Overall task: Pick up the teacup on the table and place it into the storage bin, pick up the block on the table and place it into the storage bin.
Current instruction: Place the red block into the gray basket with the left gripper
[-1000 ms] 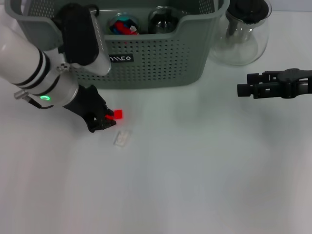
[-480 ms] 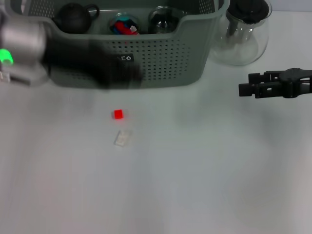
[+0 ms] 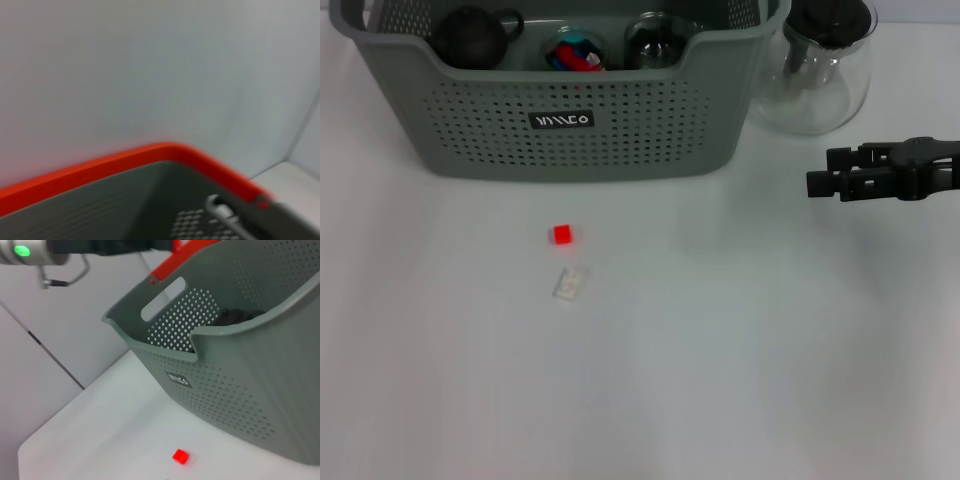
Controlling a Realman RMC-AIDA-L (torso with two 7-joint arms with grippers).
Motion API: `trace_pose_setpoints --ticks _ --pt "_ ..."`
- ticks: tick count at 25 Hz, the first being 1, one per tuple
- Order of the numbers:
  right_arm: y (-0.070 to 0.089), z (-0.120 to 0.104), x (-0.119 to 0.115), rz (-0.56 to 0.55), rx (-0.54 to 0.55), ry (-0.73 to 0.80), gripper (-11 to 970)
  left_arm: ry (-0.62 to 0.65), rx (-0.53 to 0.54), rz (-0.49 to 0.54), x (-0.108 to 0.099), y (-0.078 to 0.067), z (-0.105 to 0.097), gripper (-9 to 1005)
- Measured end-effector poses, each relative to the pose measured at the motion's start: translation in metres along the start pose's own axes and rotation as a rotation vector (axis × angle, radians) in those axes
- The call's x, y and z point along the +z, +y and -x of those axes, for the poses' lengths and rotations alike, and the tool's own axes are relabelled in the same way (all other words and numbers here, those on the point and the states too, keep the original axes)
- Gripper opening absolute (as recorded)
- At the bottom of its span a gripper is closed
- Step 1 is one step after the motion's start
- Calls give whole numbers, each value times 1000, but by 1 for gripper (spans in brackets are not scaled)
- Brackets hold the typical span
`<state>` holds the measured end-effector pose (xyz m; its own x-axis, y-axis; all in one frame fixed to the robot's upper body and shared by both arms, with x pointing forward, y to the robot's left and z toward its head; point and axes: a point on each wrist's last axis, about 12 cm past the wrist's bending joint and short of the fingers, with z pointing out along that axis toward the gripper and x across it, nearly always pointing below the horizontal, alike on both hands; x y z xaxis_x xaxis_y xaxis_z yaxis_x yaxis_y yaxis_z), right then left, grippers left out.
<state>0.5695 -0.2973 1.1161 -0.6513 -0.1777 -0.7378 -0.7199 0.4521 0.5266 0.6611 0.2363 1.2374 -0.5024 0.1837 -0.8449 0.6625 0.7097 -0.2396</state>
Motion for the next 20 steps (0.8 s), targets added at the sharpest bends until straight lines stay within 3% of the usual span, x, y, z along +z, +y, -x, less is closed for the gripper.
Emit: trace_pose_setpoints --ticks 5,17,19,20 --pt "-1 2 -2 -6 -13 2 941 69 -50 98 26 23 -7 193" --pt "-1 4 -4 -8 -17 3 941 135 2 106 42 12 -16 195" --pt "-1 3 -4 -6 -17 4 942 135 3 107 42 11 -16 379" --pt "-1 3 -4 -5 -17 4 942 134 3 108 42 12 -16 401"
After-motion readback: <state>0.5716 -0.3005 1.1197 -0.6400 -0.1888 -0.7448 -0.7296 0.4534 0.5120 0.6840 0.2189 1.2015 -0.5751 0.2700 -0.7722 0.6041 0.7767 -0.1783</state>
